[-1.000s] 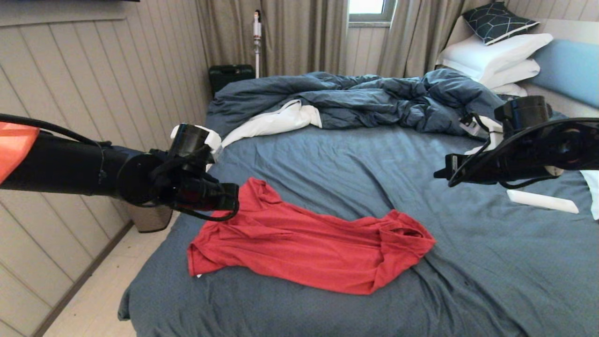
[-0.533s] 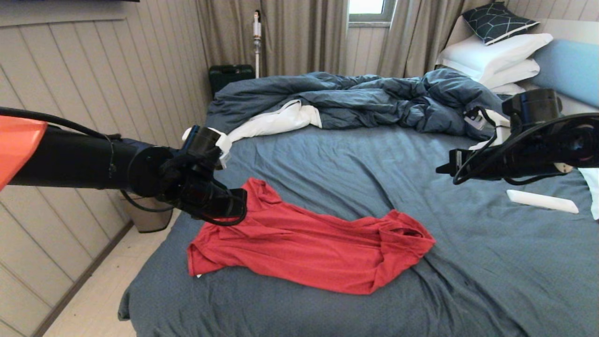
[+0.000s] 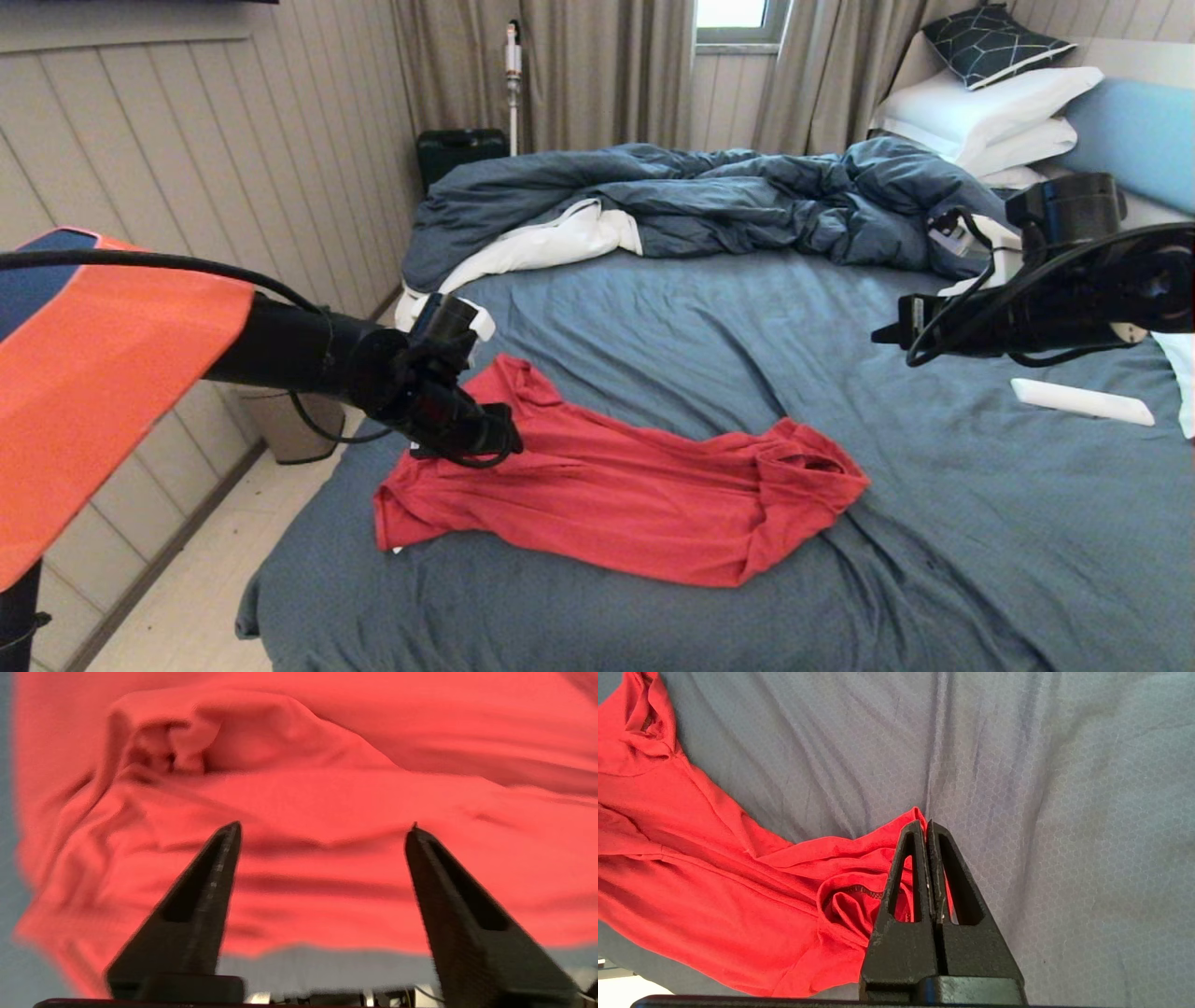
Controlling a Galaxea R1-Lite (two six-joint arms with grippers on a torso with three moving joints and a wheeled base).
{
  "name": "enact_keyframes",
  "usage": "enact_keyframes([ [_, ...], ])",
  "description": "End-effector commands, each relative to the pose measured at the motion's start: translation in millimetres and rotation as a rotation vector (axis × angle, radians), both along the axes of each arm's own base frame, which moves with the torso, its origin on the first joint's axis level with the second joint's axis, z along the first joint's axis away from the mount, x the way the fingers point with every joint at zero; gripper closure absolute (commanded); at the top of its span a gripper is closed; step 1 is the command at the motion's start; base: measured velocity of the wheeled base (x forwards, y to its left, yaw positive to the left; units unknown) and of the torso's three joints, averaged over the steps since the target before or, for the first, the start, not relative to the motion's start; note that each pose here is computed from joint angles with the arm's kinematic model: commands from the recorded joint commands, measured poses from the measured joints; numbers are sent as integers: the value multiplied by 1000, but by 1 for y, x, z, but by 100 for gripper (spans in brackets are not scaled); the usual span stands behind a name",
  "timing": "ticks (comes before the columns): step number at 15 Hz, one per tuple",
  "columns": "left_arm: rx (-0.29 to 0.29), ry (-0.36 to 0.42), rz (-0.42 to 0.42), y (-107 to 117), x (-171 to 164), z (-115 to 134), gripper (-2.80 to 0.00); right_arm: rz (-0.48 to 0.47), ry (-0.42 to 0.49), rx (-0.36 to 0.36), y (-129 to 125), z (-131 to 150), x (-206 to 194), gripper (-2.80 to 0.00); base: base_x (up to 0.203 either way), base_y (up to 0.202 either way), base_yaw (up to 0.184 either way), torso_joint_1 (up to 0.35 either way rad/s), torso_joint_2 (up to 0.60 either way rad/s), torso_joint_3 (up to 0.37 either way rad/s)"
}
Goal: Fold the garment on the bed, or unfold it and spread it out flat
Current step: Unford the red T-shirt
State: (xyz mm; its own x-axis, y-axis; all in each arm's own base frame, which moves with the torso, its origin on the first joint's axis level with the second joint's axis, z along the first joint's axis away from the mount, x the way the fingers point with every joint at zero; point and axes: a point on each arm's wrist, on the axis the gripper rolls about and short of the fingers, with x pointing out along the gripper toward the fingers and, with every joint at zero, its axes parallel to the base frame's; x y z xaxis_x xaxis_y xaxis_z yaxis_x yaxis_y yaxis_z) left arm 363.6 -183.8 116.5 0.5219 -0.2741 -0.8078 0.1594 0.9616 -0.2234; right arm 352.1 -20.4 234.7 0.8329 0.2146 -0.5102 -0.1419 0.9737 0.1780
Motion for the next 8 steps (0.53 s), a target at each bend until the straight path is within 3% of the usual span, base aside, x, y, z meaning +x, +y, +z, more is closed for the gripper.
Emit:
enact_keyframes([
  [1,20,44,2,-6,11,-26,-280,0,5,1,-1,-2,1,0,0,0,0,0,0,0],
  [8,24,52,12,-8,24,-40,-280,1,17,1,0,-6,4,0,0,0,0,0,0,0],
])
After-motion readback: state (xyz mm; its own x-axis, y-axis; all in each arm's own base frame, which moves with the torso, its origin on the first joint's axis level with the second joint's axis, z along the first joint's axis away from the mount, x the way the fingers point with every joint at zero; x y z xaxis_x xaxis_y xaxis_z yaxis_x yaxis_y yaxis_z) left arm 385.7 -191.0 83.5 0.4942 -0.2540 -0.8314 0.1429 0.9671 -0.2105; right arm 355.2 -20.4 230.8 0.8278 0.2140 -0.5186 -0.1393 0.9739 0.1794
